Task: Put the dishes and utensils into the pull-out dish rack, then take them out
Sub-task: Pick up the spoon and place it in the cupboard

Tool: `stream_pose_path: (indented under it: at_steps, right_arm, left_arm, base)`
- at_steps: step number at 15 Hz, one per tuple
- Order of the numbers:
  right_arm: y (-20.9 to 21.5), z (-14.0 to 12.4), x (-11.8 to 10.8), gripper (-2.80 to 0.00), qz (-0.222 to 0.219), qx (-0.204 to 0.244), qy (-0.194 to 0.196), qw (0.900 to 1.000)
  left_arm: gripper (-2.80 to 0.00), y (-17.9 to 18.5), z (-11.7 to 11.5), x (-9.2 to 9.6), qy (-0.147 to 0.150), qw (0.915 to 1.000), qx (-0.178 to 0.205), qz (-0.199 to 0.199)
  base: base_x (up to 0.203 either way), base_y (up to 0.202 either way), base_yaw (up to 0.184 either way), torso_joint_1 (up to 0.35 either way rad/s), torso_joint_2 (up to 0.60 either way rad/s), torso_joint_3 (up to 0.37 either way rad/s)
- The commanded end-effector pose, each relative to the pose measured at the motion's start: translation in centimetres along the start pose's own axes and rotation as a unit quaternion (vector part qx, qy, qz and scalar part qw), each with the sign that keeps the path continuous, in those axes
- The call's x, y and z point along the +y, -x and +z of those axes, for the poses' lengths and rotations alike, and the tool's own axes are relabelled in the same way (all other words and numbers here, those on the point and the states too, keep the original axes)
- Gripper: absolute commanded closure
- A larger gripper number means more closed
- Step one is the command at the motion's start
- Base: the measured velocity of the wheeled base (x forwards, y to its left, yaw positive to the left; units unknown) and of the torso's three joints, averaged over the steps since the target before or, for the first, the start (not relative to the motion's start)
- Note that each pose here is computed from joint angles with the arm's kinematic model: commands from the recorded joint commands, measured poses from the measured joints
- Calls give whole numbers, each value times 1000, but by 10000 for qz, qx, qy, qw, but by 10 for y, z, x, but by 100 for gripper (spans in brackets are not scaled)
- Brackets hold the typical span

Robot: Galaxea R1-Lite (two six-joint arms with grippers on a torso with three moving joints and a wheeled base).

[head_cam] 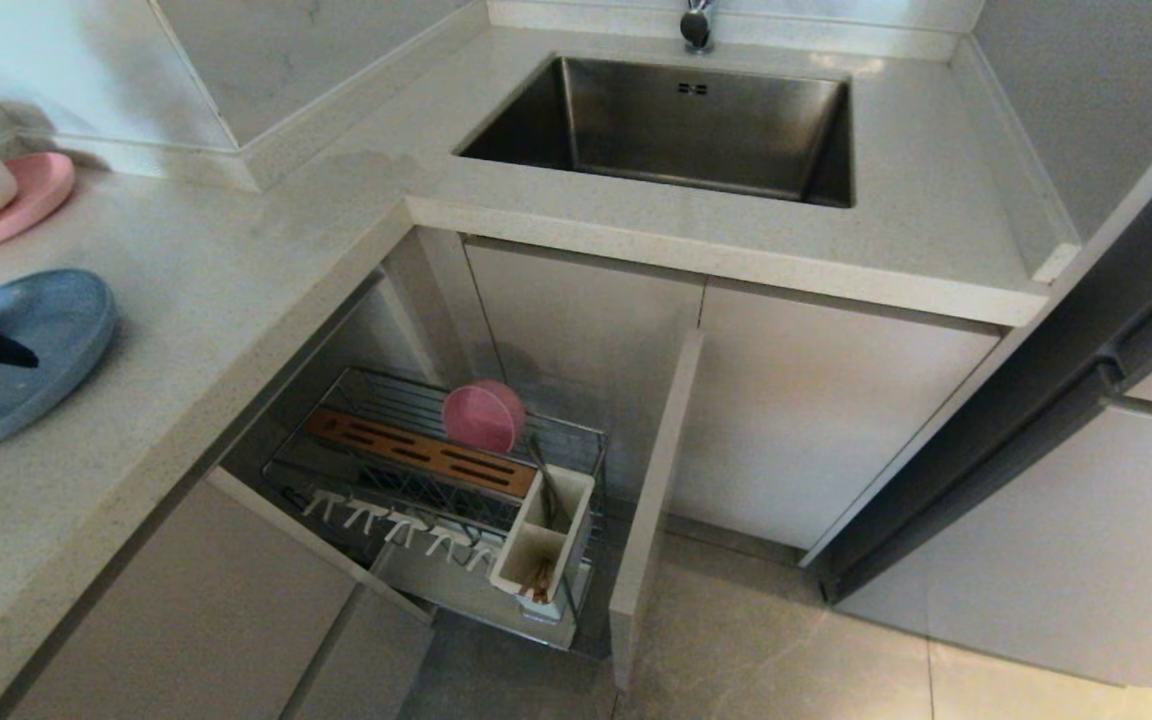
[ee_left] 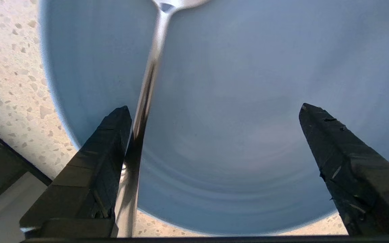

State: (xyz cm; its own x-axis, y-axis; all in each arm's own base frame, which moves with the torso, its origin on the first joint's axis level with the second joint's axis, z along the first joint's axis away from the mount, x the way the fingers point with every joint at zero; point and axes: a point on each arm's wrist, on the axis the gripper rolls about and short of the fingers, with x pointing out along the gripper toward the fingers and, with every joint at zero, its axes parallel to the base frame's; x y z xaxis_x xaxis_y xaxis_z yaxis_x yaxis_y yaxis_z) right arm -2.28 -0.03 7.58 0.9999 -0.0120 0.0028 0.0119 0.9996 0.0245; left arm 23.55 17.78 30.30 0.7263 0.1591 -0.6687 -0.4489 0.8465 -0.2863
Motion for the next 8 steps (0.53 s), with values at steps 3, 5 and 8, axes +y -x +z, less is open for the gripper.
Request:
stream_pose_path:
  at_steps: [3, 5, 8]
  right_arm:
    - [0, 0, 0, 0, -2, 6, 0, 10000]
    - [0, 0, 0, 0, -2, 6, 0, 10000]
    - [0, 0, 0, 0, -2, 6, 0, 10000]
  left_arm:
    - [-280, -2, -2, -1, 6, 10000, 63, -27]
    - [-280, -1, -1, -1, 1, 10000, 49, -29]
    - [-280, -1, -2, -3, -19, 10000, 58, -50]
  base:
    - [0, 0, 0, 0, 0, 0]
    - [0, 0, 0, 0, 0, 0]
    - [0, 0, 0, 0, 0, 0]
